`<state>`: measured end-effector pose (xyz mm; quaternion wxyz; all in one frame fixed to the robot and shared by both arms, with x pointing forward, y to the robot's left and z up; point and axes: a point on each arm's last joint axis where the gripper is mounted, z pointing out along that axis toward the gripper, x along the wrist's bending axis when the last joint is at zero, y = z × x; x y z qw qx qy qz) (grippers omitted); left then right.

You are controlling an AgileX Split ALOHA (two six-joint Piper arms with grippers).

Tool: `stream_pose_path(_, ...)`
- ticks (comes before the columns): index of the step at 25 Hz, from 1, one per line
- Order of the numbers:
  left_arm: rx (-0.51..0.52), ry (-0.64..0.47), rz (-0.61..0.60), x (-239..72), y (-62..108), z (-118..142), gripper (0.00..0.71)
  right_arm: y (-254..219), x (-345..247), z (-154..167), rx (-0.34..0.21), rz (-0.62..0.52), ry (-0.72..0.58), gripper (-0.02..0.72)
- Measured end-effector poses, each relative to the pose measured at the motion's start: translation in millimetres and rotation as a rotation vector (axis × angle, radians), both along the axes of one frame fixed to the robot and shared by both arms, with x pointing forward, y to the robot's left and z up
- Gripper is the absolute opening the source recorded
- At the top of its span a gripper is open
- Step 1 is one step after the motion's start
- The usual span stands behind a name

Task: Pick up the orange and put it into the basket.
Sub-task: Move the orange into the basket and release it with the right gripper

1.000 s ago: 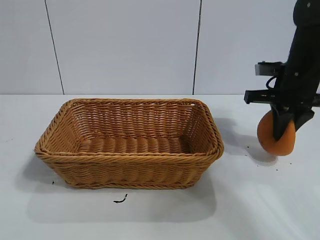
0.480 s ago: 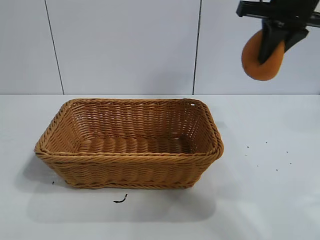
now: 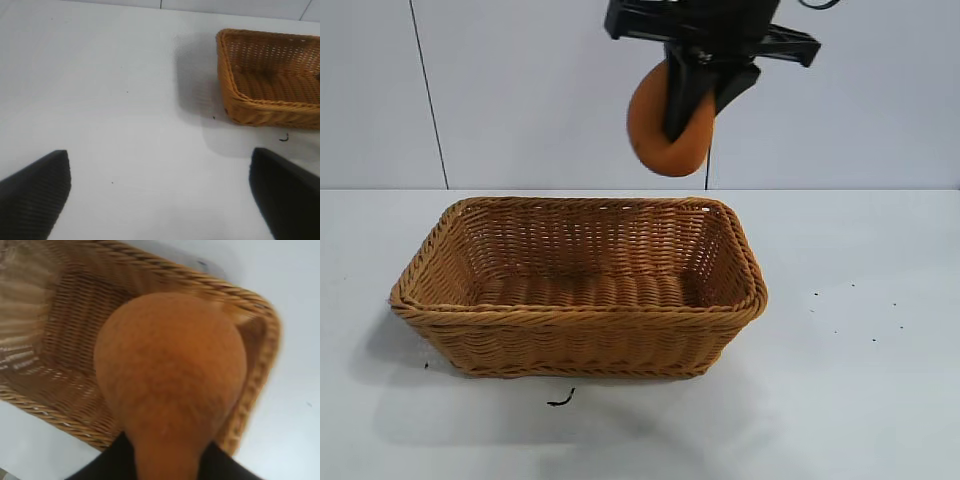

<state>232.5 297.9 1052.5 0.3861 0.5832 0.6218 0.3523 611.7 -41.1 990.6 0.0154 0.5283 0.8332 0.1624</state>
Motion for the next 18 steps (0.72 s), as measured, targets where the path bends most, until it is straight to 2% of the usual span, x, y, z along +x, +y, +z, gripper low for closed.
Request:
stream_pose_path(5, 0.000, 0.000, 0.000, 0, 0.0, 0, 0.697, 9, 5, -51, -0.045, 0.000, 0.082, 0.064)
stream_pose_path(8, 0.000, 0.000, 0.000, 0, 0.0, 0, 0.697, 9, 6, -65, -0.063, 0.000, 0.109, 0.065)
stream_pose_path(10, 0.000, 0.000, 0.000, 0, 0.0, 0, 0.697, 9, 6, -67, -0.064, 0.000, 0.111, 0.106)
stream_pose_path(11, 0.000, 0.000, 0.000, 0, 0.0, 0, 0.697, 9, 6, -67, -0.064, 0.000, 0.111, 0.156)
stream_pose_path(13, 0.000, 0.000, 0.000, 0, 0.0, 0, 0.697, 9, 6, -67, -0.065, 0.000, 0.112, 0.302)
stream_pose_path(14, 0.000, 0.000, 0.000, 0, 0.0, 0, 0.697, 9, 6, -67, -0.065, 0.000, 0.112, 0.302)
stream_pose_path(15, 0.000, 0.000, 0.000, 0, 0.0, 0, 0.697, 9, 6, -66, -0.066, 0.001, 0.115, 0.400)
stream_pose_path(16, 0.000, 0.000, 0.000, 0, 0.0, 0, 0.697, 10, 7, -62, -0.069, 0.007, 0.120, 0.561)
stream_pose_path(18, 0.000, 0.000, 0.000, 0, 0.0, 0, 0.697, 11, 9, -50, -0.068, 0.019, 0.117, 0.647)
